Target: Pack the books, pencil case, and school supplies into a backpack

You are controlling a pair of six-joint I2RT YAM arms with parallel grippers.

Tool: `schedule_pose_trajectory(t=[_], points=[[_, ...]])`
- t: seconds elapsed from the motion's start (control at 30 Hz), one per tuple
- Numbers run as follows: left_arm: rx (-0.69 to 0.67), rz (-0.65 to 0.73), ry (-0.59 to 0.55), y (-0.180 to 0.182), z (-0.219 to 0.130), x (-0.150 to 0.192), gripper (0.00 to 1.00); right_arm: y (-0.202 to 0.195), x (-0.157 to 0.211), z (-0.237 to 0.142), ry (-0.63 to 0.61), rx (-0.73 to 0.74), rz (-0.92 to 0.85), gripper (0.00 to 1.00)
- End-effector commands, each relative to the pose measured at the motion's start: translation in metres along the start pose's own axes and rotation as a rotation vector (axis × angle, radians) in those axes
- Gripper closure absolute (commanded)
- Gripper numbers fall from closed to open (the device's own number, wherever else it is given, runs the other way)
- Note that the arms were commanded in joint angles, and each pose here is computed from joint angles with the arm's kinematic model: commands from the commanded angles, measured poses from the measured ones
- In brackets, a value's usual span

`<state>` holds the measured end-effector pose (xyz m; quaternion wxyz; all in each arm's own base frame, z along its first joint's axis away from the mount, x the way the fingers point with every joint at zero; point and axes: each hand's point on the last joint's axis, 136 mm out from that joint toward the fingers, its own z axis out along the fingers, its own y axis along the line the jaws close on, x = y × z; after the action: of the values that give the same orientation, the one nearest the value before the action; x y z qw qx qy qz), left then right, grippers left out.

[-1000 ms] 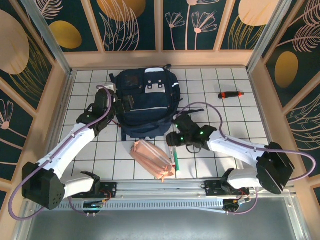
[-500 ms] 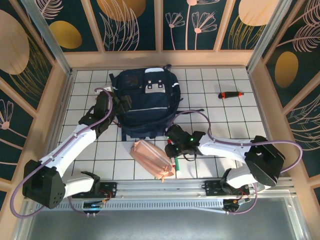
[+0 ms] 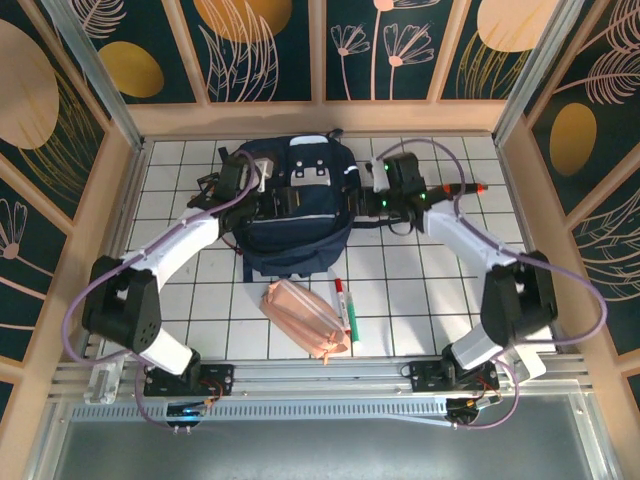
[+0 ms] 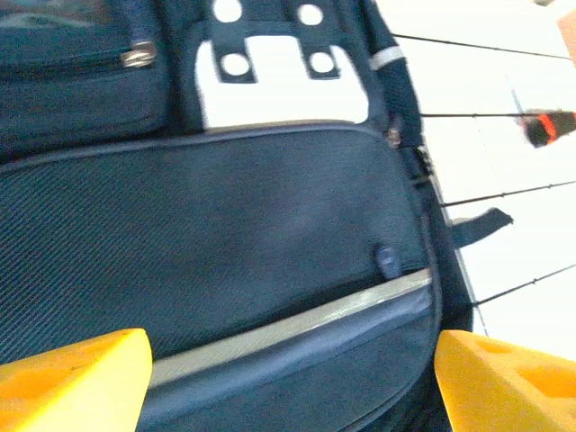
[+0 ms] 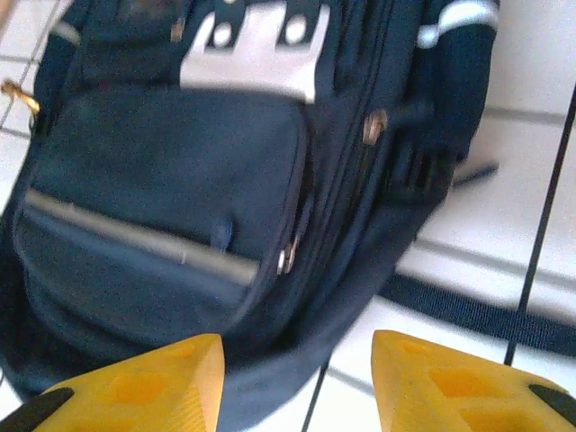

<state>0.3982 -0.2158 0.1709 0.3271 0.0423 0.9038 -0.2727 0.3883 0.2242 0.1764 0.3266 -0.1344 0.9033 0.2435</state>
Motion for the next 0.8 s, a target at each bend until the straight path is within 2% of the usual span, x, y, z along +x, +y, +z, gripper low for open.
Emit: schedule_pose_trajectory(t=[0.0, 0.07, 0.13, 0.2, 0.27, 0.33, 0.47, 0.53, 0.67, 0.77], points=[[0.119, 0.064, 0.076, -0.022, -0.004, 0.01, 0.22, -0.007, -0.013, 0.021, 0.027, -0.065, 0.044, 0.53], [0.227, 0.205, 0.056, -0.041, -0.005, 0.013, 0.28, -0.016, -0.021, 0.031, 0.025, -0.073, 0.121, 0.54], [0.259, 0.444, 0.019, -0.058, -0.007, 0.016, 0.34, -0.031, -0.028, 0.037, 0.009, -0.072, 0.171, 0.54], [0.29, 0.749, 0.003, -0.075, -0.006, 0.029, 0.3, -0.049, -0.036, 0.044, -0.011, -0.068, 0.195, 0.54], [0.303, 0.955, -0.019, -0.08, 0.0, 0.039, 0.28, -0.065, -0.042, 0.05, -0.02, -0.065, 0.209, 0.54], [0.269, 1.023, -0.027, -0.075, 0.01, 0.036, 0.3, -0.074, -0.047, 0.053, -0.029, -0.059, 0.214, 0.54], [0.157, 1.137, 0.122, -0.042, 0.031, 0.047, 0.34, -0.074, -0.052, 0.045, -0.052, -0.051, 0.192, 0.54], [0.083, 1.163, 0.151, -0.026, 0.035, 0.05, 0.34, -0.073, -0.046, 0.04, -0.052, -0.043, 0.189, 0.53], [0.055, 1.258, 0.131, -0.014, 0.029, 0.063, 0.28, -0.079, -0.031, 0.03, -0.046, -0.003, 0.174, 0.51], [0.032, 1.299, 0.195, 0.002, 0.034, 0.078, 0.28, -0.085, -0.026, 0.026, -0.042, 0.014, 0.172, 0.49]])
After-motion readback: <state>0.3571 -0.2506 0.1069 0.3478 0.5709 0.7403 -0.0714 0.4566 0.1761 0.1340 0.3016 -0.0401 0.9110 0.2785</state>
